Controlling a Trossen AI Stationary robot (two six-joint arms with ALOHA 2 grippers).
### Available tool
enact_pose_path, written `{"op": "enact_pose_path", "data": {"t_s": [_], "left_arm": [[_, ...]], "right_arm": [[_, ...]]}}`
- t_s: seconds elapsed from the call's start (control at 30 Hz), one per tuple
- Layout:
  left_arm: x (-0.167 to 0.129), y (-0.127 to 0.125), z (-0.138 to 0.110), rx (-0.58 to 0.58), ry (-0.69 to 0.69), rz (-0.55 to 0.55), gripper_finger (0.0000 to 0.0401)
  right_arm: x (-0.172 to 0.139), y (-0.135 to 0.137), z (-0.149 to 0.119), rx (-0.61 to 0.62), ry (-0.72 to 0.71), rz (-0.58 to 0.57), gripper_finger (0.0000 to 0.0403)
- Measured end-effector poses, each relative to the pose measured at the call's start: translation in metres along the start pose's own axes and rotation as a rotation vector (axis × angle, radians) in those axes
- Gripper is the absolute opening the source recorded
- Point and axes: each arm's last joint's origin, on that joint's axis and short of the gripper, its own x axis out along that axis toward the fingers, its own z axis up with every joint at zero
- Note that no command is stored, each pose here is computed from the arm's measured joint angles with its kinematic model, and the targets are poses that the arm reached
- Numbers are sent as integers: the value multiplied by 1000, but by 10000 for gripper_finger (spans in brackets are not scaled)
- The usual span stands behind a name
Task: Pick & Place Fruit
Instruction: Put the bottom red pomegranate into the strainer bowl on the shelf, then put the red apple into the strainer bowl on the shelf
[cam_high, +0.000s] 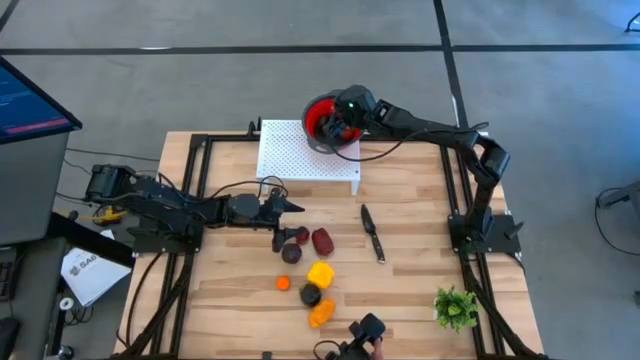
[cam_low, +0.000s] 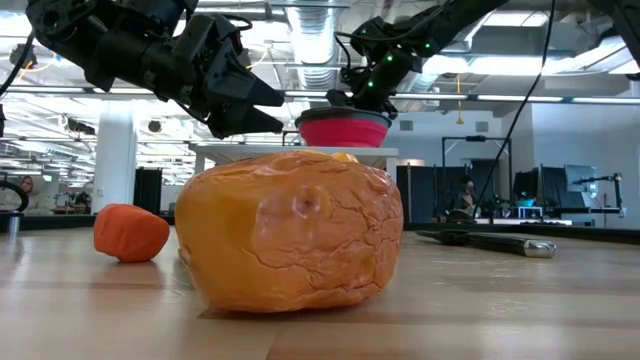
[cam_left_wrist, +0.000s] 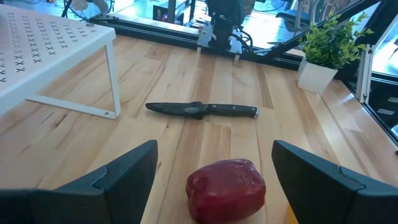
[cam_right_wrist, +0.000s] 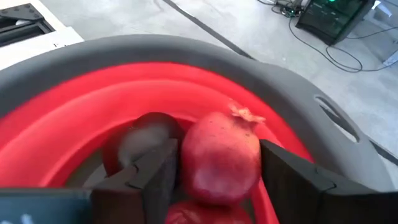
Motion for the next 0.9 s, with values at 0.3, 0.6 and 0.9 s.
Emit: {"op": "enact_pose_path", "data": {"t_s": [0.3, 0.6, 0.9], "left_arm": [[0, 0, 0, 0, -1, 0, 308], [0, 0, 0, -1, -3, -1, 308], [0, 0, 0, -8, -2, -1, 308]], "right_arm": [[0, 0, 0, -37, -1, -1, 257], [-52, 12, 23, -127, -116, 48, 249], [-153, 74, 11, -358, -241, 168, 209]]}}
